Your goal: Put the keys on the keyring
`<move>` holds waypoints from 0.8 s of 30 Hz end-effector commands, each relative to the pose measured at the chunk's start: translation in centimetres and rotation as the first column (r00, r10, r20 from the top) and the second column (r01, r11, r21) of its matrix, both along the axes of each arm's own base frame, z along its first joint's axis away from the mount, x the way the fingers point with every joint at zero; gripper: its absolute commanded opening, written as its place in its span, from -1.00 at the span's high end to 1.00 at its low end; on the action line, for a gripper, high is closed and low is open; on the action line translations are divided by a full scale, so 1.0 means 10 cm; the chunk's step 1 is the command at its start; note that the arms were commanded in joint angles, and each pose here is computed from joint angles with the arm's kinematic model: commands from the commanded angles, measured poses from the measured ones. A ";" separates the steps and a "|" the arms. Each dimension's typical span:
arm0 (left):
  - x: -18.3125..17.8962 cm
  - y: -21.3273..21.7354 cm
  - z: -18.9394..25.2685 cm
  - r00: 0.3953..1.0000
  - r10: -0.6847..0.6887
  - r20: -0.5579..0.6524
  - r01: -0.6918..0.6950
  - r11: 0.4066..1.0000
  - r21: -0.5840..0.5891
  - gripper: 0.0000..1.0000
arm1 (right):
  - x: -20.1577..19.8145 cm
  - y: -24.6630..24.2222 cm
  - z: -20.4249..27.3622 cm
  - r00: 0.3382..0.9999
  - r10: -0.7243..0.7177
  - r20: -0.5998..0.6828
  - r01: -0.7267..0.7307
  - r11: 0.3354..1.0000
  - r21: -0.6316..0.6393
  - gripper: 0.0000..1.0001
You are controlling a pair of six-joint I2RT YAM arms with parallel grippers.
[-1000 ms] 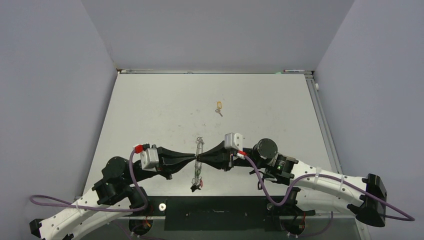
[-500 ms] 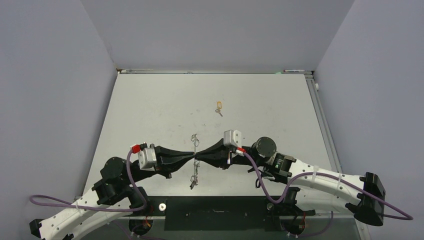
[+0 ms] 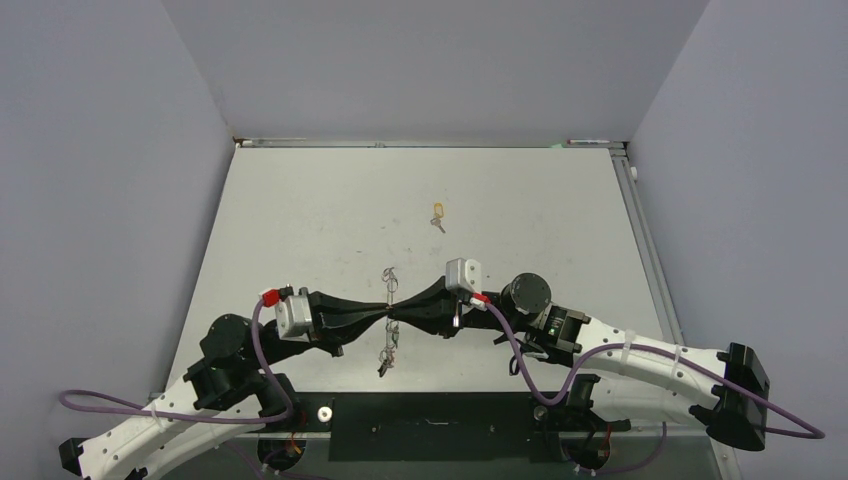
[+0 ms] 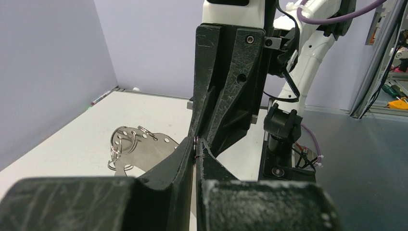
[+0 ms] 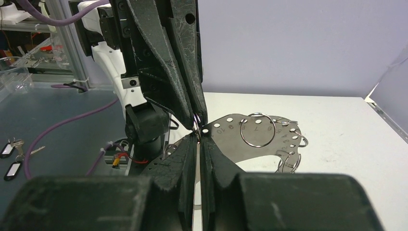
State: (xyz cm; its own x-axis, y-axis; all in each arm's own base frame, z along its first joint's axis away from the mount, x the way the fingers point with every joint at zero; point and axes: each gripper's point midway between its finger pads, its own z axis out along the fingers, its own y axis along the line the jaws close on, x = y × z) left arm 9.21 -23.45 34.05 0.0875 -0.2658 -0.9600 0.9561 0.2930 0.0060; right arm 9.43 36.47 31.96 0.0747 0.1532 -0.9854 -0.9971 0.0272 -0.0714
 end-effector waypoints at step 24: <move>-0.02 0.32 0.12 0.994 0.088 0.062 -0.093 0.993 0.075 -0.35 | 0.12 0.04 -0.17 0.879 -0.204 0.432 0.260 0.963 -0.075 0.90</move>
State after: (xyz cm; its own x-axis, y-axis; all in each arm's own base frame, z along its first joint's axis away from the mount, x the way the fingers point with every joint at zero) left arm 9.16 -22.46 32.50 0.1010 -0.1566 -0.9825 0.9467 0.3188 0.0465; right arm 9.48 36.98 29.32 0.3602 0.0134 -0.9328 -0.9293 0.0924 -0.3575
